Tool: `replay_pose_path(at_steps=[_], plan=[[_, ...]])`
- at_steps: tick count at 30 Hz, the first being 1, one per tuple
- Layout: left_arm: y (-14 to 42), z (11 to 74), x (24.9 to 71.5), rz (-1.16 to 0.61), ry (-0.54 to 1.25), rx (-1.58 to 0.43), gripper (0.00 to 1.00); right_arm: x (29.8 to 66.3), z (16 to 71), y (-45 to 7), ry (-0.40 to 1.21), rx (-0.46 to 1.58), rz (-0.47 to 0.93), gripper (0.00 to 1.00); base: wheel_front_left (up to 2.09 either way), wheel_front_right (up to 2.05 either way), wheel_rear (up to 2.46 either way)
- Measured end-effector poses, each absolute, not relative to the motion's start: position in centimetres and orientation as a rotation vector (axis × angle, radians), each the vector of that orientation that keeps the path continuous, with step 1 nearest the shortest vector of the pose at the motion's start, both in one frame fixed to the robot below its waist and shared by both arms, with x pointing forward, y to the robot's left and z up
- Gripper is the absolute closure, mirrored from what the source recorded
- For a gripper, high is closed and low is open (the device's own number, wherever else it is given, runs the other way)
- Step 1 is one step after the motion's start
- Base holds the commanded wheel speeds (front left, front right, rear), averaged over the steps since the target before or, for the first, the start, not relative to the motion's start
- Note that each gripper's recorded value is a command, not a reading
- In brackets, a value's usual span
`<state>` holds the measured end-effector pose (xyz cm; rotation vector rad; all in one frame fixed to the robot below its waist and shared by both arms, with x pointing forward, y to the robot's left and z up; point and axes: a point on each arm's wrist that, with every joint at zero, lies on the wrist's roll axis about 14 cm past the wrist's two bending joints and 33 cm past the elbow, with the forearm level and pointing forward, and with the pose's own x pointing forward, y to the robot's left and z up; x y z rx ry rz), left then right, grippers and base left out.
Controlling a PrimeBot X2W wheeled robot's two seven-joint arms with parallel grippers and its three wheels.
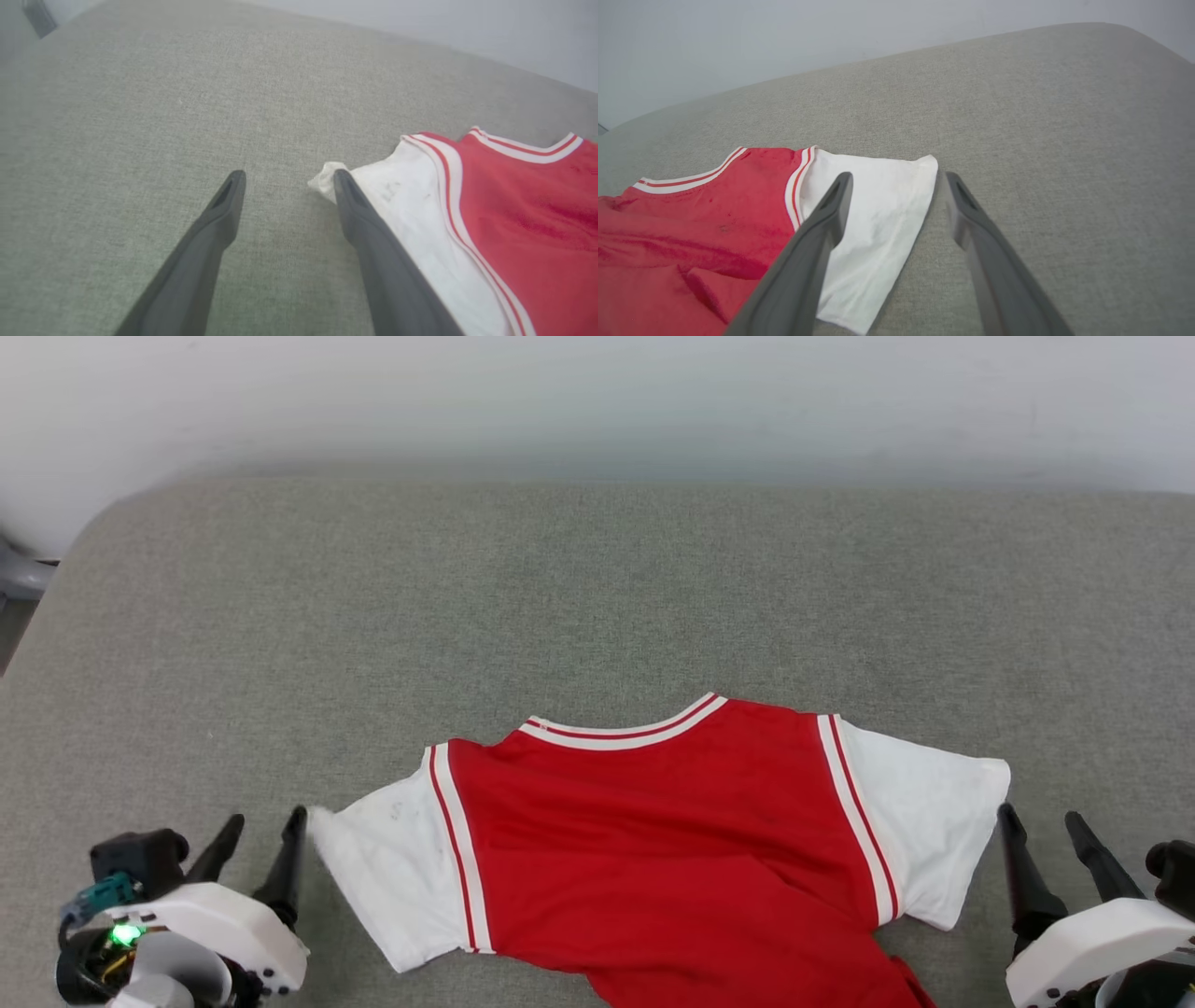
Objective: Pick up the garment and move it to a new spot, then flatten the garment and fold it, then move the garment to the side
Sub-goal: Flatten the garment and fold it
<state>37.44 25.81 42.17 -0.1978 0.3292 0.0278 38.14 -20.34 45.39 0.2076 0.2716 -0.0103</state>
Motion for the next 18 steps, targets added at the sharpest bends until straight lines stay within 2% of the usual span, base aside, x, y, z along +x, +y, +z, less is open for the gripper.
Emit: replay_pose_path(at_steps=[9,18], plan=[[25.6,49.5,39.8,0.036,0.058,-0.183,0.00,38.0,44.6,-22.4,0.316,0.219,-0.073,0.00,0.00,0.00,0.00],[24.1,52.1,38.9,0.017,-0.050,-0.177,0.00,39.5,42.2,-22.2,0.489,0.216,-0.073,0.00,0.00,0.00,0.00]])
